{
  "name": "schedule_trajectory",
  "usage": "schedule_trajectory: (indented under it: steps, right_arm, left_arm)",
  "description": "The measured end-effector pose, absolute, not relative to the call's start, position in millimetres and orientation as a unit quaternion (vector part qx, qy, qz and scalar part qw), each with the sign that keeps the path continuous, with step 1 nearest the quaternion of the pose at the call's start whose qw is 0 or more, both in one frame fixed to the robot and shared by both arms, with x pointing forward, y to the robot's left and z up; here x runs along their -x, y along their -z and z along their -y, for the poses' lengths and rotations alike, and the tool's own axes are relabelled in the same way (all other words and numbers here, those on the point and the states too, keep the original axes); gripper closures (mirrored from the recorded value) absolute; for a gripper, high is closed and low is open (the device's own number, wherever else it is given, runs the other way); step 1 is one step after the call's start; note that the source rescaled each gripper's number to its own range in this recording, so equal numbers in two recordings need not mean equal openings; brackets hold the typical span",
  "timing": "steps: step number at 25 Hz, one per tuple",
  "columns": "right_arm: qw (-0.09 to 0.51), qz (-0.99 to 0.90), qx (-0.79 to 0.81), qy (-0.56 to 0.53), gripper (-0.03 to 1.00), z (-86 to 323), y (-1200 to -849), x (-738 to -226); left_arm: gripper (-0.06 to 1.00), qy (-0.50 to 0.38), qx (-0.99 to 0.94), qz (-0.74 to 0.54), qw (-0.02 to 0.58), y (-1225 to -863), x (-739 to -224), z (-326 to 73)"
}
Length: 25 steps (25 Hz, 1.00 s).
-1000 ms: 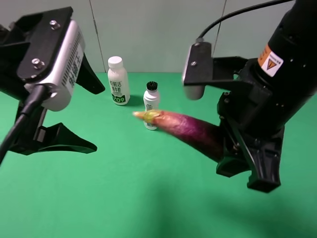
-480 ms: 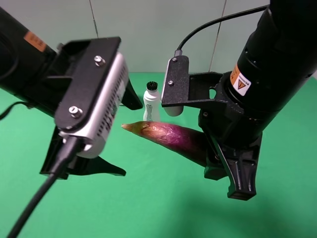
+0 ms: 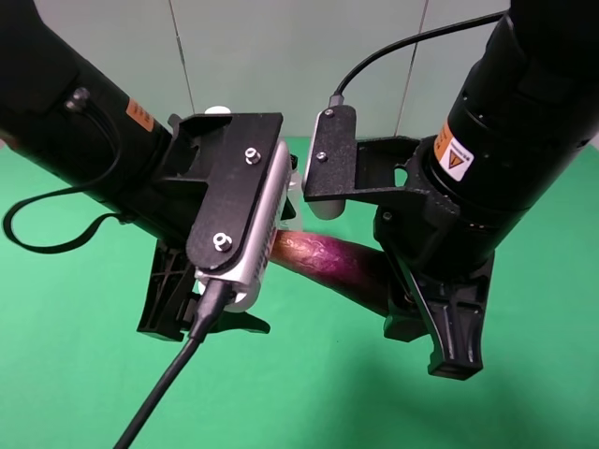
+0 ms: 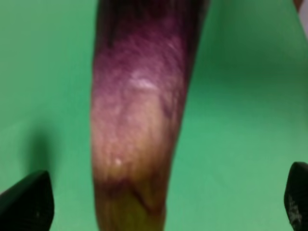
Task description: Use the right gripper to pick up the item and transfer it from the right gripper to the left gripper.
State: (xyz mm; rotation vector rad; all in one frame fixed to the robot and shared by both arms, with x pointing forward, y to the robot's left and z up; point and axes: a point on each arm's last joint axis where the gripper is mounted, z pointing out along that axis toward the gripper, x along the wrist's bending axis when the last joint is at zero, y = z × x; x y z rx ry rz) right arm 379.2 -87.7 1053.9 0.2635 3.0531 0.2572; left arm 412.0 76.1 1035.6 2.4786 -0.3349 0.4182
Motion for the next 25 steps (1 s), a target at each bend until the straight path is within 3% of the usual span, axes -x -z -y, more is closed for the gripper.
schedule_trajectory:
  steps: [4,10,13,17,25]
  right_arm:
    - [0.034,-0.992,-0.086,-0.089,0.95,86.7,-1054.1,-379.5]
    - [0.028,-0.991,-0.089,-0.093,0.95,86.0,-1054.2,-378.5]
    - [0.029,-0.991,-0.089,-0.094,0.95,85.7,-1054.3,-378.6]
    - [0.024,-0.991,-0.088,-0.095,0.96,84.9,-1054.2,-376.7]
    - [0.023,-0.992,-0.086,-0.094,0.97,84.6,-1054.2,-376.0]
  left_arm:
    - [0.19,-0.152,-0.931,0.118,0.309,-1036.3,-411.2,-74.6]
    - [0.29,-0.146,-0.926,0.122,0.326,-1037.9,-409.4,-72.0]
    - [0.51,-0.144,-0.925,0.12,0.33,-1038.2,-409.1,-71.6]
    - [0.94,-0.151,-0.924,0.118,0.332,-1038.8,-410.3,-71.2]
    - [0.94,-0.15,-0.924,0.118,0.332,-1038.8,-410.3,-71.2]
